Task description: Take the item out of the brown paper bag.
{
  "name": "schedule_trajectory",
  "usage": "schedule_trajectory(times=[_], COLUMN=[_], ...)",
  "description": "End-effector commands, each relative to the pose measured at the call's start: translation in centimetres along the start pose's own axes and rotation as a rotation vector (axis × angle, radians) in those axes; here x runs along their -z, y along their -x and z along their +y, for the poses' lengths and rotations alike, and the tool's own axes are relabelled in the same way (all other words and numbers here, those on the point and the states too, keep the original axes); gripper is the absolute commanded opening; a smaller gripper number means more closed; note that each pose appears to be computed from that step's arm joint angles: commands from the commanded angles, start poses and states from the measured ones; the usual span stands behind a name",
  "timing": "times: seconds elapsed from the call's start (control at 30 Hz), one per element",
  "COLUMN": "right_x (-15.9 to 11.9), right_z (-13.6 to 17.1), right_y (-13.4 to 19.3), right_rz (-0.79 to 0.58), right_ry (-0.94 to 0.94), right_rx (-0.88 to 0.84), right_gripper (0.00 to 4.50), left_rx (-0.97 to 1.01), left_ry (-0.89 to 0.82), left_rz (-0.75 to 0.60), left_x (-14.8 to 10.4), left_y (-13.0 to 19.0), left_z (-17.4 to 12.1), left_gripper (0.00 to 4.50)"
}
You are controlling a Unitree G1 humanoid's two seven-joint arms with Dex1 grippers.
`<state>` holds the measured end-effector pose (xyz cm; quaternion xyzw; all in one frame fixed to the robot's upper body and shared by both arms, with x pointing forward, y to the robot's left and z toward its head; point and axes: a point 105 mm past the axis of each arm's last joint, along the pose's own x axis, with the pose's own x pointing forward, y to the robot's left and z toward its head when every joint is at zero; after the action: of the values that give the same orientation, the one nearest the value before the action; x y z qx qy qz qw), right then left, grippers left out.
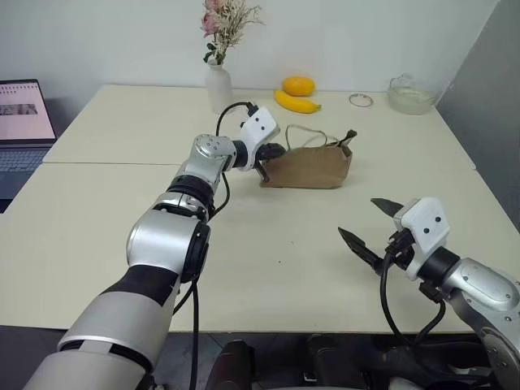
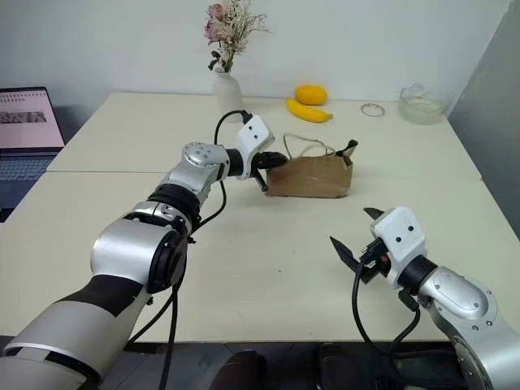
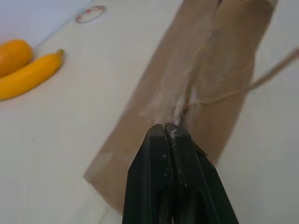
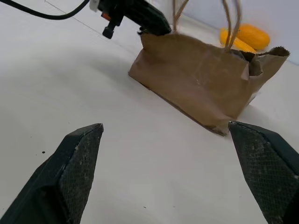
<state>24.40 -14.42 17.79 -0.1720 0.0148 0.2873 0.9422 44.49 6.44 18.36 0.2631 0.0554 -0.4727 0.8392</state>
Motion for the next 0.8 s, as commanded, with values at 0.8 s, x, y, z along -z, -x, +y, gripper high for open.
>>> schedule_trajectory(times=[0.8], right_x=[-1.1], right_z=[-0.1], right_y=[1.2], right_rz=[-0.008], right_ry=[0.092], right_rx=[-0.084], right_gripper=[4.5], left_rx=[0.503], left_ry=[-0.06], left_rz=[-0.125], left_x=[1.0], left_y=[4.4], left_z=[-4.7], left_gripper=[0.03])
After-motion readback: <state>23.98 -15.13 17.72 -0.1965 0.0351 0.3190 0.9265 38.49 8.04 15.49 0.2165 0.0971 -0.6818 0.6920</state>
